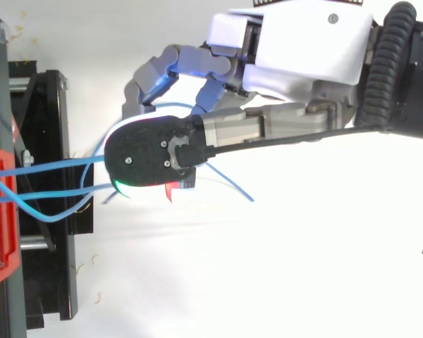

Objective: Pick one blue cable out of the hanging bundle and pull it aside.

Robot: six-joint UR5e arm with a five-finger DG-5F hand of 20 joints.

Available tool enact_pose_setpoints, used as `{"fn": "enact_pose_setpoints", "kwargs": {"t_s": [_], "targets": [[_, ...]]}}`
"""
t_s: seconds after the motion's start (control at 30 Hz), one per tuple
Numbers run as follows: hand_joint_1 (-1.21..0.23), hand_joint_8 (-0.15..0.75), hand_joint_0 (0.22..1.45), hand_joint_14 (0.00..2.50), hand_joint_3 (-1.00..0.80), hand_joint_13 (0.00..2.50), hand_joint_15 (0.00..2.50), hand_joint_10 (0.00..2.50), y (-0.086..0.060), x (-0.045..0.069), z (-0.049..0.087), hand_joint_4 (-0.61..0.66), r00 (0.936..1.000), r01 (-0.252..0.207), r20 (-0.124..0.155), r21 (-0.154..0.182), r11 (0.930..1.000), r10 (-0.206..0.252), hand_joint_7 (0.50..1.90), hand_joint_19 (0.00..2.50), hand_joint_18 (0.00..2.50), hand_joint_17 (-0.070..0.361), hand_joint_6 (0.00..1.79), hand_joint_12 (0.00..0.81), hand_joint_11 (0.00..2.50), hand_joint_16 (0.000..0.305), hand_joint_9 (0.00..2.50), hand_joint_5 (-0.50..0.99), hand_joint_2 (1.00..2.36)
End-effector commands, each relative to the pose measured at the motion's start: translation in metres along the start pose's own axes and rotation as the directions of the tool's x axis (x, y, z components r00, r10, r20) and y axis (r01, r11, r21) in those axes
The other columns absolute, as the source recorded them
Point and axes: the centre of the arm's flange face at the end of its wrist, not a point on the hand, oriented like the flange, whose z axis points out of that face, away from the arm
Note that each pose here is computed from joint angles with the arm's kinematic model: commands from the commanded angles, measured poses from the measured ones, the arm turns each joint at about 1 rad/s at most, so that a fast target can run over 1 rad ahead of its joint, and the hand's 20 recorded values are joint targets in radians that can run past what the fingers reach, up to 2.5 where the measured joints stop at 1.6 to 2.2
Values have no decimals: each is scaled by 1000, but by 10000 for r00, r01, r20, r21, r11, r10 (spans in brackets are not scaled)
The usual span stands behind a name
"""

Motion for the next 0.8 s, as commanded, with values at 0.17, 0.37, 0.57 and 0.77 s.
{"fn": "enact_pose_setpoints", "kwargs": {"t_s": [0.17,0.37,0.57,0.77], "targets": [[-423,272,517,24,-479,848,553,24,-22,-11,1,48,9998,70,171,411,9991,-77,867,704,646,138,858,439,608,61,1089,-103,1001],[-520,269,543,23,-421,842,551,24,-48,-8,5,53,9993,-359,156,505,9981,352,886,704,634,134,860,428,604,59,1079,-102,1006],[-563,264,569,24,-330,840,554,26,-40,-8,8,45,9975,-689,184,136,9975,686,922,700,631,131,865,424,611,58,1074,-104,1012],[-643,298,563,23,-199,875,542,23,-28,-10,6,75,9975,-671,230,92,9977,669,930,674,694,148,896,458,617,66,1083,-106,1014]]}}
